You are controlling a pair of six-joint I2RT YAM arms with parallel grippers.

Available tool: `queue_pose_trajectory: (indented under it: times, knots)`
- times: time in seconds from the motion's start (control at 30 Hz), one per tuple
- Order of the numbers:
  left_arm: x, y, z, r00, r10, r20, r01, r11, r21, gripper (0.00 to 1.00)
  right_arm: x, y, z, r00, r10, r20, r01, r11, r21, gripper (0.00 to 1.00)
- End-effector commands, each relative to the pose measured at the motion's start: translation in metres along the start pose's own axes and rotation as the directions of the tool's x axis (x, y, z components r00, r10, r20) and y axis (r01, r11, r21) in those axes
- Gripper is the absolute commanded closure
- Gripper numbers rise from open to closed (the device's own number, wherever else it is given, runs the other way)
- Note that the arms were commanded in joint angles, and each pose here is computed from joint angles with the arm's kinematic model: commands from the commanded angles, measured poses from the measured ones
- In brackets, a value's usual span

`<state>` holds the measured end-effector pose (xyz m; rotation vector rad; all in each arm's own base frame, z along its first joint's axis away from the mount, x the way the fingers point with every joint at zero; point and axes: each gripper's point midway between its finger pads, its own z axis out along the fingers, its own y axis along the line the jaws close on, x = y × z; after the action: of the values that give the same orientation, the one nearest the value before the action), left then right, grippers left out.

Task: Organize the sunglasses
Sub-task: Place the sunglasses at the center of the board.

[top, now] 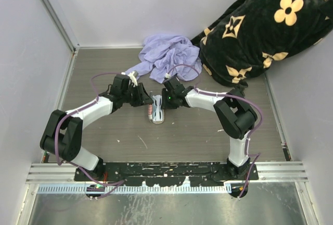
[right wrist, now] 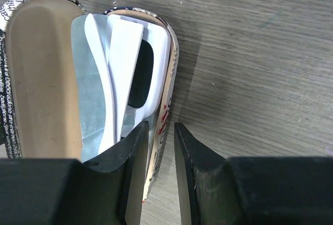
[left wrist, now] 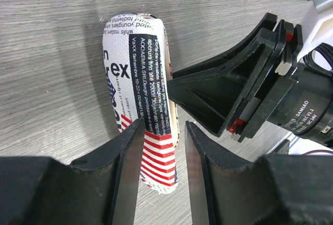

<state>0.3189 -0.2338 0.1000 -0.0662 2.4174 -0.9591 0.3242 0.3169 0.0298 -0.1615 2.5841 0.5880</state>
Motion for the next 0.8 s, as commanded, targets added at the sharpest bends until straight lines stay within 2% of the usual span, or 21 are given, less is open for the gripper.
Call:
queue_pose_trajectory:
  times: [0.0, 0.33, 0.77]
  knots:
    - [-0.012, -0.011, 0.000, 0.999, 0.028, 0.032, -0.029, 0.999, 0.032, 0.62, -0.015, 0.014, 0.000, 0.999, -0.038, 0.035, 0.039, 0.999, -0.004, 0.67]
    - [-0.012, -0.013, -0.001, 0.999, 0.030, 0.034, -0.032, 0.999, 0.035, 0.62, -0.015, 0.012, -0.001, 0.998, -0.059, 0.037, 0.057, 0.998, 0.030, 0.68]
    - [-0.011, -0.011, -0.002, 0.999, 0.036, 0.028, -0.036, 0.999, 0.023, 0.62, -0.042, 0.033, -0.039, 0.989, -0.075, 0.124, 0.080, 0.996, -0.028, 0.64]
